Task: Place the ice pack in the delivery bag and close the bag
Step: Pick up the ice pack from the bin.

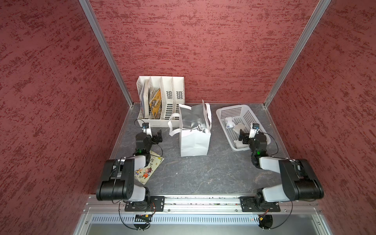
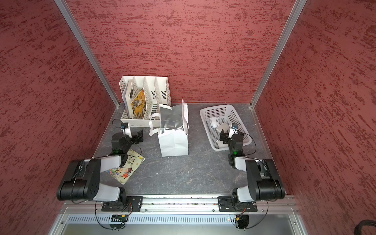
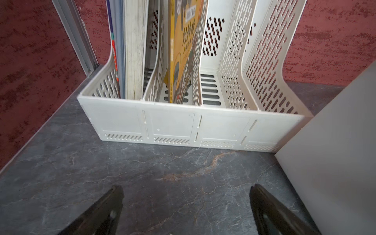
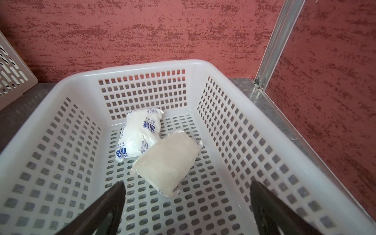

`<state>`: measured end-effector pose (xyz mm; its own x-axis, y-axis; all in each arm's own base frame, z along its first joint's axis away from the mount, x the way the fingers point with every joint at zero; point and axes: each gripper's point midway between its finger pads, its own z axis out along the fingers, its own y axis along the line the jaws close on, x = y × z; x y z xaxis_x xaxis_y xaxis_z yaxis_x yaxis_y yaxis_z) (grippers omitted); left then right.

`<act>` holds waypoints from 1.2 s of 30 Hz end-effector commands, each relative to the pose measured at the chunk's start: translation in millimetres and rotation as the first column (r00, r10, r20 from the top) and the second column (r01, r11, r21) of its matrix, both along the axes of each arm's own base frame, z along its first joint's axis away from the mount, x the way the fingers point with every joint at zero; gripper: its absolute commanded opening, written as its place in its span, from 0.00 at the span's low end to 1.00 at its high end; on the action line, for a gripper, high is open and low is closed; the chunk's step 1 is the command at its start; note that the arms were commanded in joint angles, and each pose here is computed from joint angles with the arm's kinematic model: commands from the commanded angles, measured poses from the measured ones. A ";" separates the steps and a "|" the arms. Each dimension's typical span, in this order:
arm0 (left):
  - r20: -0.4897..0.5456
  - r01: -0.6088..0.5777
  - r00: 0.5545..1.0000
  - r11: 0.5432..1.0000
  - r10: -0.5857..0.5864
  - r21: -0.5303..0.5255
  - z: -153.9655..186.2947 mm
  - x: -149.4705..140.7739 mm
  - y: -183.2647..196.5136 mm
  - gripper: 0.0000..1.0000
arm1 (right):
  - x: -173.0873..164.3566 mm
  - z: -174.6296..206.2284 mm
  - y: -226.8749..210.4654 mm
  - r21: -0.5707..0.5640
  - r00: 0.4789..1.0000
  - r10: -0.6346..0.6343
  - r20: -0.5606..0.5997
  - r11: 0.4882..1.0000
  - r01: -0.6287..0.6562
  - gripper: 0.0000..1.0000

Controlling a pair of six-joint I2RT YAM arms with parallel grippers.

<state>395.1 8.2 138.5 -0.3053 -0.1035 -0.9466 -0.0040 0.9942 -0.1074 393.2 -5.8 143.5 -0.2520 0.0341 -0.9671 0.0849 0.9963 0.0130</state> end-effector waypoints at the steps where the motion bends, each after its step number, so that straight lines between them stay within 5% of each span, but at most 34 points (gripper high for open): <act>1: -0.032 -0.020 0.999 0.999 0.019 -0.035 51.9 -4.7 1.6 1.00 | -5.8 59.5 -0.5 -0.014 1.000 -0.004 -0.004 1.000 0.004 0.99; 6: -0.043 -0.035 0.999 0.949 0.022 -0.315 128.2 -26.9 -12.0 1.00 | -41.0 129.5 8.1 0.100 0.997 0.025 0.067 0.994 -0.031 0.99; 11: 0.047 0.113 0.993 0.764 -0.108 -0.635 187.2 -22.6 -50.1 1.00 | -49.5 165.9 32.2 0.302 0.987 0.113 0.111 0.943 -0.142 0.99; 15: 0.079 0.200 0.975 0.659 -0.209 -0.725 215.3 -12.3 -79.8 1.00 | -29.1 159.9 73.3 0.451 0.949 0.316 0.014 0.845 -0.288 0.99; 19: -0.013 0.220 0.951 0.708 -0.308 -0.671 219.0 -13.7 -113.3 1.00 | -13.1 130.3 92.1 0.553 0.902 0.408 -0.144 0.789 -0.269 0.99; 23: -0.080 0.219 0.938 0.757 -0.336 -0.616 213.0 -22.9 -132.2 1.00 | -3.9 93.9 79.8 0.517 0.875 0.346 -0.339 0.845 -0.133 0.98; 29: -0.089 0.222 0.934 0.759 -0.345 -0.612 202.2 -27.8 -143.5 1.00 | 15.7 33.7 63.7 0.379 0.766 0.246 -0.594 0.925 -0.004 0.96; 36: -0.086 0.229 0.931 0.750 -0.355 -0.620 201.1 -21.5 -149.4 1.00 | 61.8 -11.5 67.0 0.171 0.644 0.138 -0.752 0.985 -0.012 0.92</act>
